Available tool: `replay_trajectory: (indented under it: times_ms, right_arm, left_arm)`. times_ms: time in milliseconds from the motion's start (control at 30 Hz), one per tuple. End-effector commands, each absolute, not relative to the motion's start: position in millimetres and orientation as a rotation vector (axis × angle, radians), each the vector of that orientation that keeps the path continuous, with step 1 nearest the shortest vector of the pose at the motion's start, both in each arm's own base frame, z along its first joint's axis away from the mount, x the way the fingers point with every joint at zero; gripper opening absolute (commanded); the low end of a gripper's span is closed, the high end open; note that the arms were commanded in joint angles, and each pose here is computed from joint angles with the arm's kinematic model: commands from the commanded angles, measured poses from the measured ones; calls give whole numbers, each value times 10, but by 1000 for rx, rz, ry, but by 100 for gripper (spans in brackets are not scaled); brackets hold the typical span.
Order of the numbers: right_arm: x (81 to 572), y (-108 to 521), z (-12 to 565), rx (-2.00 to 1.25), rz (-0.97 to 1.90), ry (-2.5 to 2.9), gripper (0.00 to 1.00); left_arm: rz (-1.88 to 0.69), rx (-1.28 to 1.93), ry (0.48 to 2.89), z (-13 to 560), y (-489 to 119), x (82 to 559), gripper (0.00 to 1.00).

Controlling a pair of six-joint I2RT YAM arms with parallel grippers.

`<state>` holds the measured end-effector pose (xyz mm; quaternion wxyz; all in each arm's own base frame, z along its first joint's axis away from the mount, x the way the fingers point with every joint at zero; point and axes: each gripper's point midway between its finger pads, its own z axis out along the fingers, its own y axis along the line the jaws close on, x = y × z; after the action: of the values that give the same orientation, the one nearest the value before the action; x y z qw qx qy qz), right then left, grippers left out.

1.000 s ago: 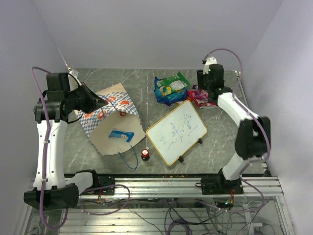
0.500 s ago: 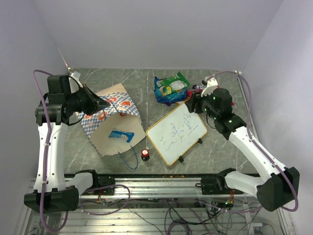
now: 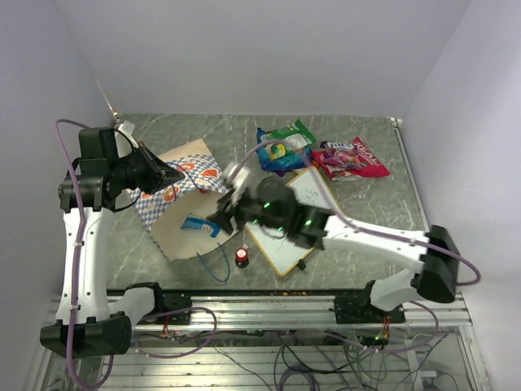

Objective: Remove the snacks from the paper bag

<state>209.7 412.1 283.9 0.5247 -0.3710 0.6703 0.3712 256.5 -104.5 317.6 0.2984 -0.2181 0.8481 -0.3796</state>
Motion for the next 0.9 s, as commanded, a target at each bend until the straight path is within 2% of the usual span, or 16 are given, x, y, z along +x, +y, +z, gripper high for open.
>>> replay_trajectory:
  times_ms: [0,100,233,500,867]
  right_arm:
    - [1632,4624,2720,-1105,788,1480,54]
    - [1377,4784,2395,-1308,652,1422,54]
    - [1334,4824,2109,-1441,507,1372,55]
    - [1720,4976,1558,-1444,242,1311,60]
    - [2195,5197,892,-1463,126,1372,63]
  left_arm:
    - [-1029,-551,2235,3227,-1079,2496,7]
    - [-1027,-542,2250,3230,-1082,2494,7]
    - [-1003,-538,2242,3256,-1058,2476,7]
    - [-1024,-542,2246,3226,-1080,2457,7]
    - [-981,-524,2254,3306,-1041,2441,7]
